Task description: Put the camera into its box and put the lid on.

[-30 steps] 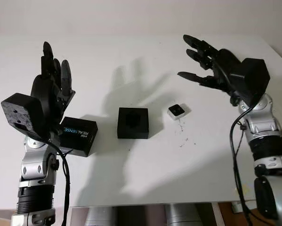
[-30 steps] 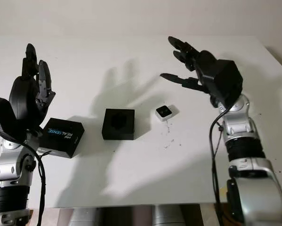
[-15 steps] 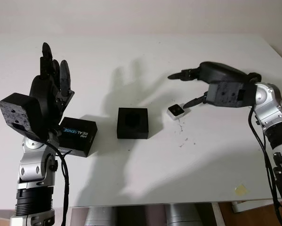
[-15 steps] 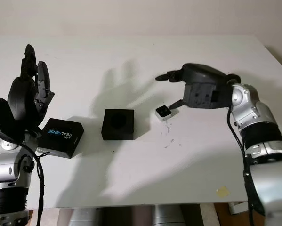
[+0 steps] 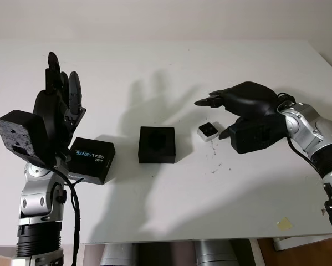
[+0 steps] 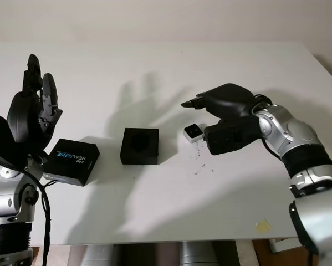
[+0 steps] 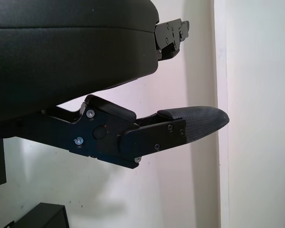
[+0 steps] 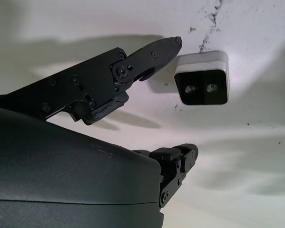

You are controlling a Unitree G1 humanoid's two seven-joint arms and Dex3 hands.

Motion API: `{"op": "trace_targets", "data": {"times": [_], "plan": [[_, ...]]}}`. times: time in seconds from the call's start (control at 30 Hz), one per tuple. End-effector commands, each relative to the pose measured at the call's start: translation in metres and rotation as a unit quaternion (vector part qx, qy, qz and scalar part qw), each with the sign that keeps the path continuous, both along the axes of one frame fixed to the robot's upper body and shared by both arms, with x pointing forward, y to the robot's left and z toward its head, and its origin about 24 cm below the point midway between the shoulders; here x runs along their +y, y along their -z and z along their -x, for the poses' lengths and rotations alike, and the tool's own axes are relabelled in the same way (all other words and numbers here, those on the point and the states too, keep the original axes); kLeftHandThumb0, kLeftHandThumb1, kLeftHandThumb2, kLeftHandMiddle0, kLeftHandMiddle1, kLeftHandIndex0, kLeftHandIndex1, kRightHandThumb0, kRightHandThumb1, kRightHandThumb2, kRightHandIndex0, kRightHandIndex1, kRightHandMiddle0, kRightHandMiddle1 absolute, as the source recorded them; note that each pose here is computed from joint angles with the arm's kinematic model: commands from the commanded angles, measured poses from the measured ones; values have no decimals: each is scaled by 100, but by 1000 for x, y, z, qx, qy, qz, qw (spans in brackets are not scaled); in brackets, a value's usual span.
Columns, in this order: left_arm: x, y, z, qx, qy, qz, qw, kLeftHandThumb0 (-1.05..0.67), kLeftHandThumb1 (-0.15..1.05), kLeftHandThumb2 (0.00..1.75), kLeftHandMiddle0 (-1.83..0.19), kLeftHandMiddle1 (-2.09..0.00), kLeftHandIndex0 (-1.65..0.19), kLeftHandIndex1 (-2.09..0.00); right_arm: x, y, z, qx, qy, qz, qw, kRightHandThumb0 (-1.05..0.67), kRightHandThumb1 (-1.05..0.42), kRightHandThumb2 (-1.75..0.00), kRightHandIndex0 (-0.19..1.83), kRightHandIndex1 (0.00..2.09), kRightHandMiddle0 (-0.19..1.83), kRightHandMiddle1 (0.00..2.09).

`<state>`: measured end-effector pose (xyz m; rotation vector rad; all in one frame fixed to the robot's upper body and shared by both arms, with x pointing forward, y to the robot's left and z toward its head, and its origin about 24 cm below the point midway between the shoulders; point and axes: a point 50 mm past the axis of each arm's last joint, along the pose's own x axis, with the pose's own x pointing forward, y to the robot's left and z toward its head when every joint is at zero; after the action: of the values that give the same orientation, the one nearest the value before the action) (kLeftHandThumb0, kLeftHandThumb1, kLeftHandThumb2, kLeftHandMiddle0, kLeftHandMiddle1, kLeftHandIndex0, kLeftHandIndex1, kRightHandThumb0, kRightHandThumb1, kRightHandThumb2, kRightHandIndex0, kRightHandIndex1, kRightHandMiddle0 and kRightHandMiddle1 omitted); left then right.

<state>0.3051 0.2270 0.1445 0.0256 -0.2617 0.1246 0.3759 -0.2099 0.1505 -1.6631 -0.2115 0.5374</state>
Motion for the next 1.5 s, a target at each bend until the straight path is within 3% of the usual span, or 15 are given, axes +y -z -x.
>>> {"op": "trace_targets", "data": {"times": [0.0,0.3,1.07,1.47], "plan": [[2,-1,2,-4,-2,-2,1000,-74,105,59,19,0,19,0,-7,0,3,-2,4,4,1000,-58,-87,-6,11,0,33,4],[2,-1,3,-4,-5,-3,1000,-73,105,60,19,0,19,0,-16,-3,8,19,14,-23,999,-65,-88,-6,-1,2,28,1],[1,-2,2,-2,-2,-7,1000,-73,105,61,19,0,19,0,-25,21,11,5,42,-226,973,-58,-88,-5,12,7,49,15],[1,-2,2,-5,-2,-8,1000,-72,105,61,19,0,19,0,-24,33,11,37,59,-239,969,-58,-88,-5,-3,2,49,20]]}}
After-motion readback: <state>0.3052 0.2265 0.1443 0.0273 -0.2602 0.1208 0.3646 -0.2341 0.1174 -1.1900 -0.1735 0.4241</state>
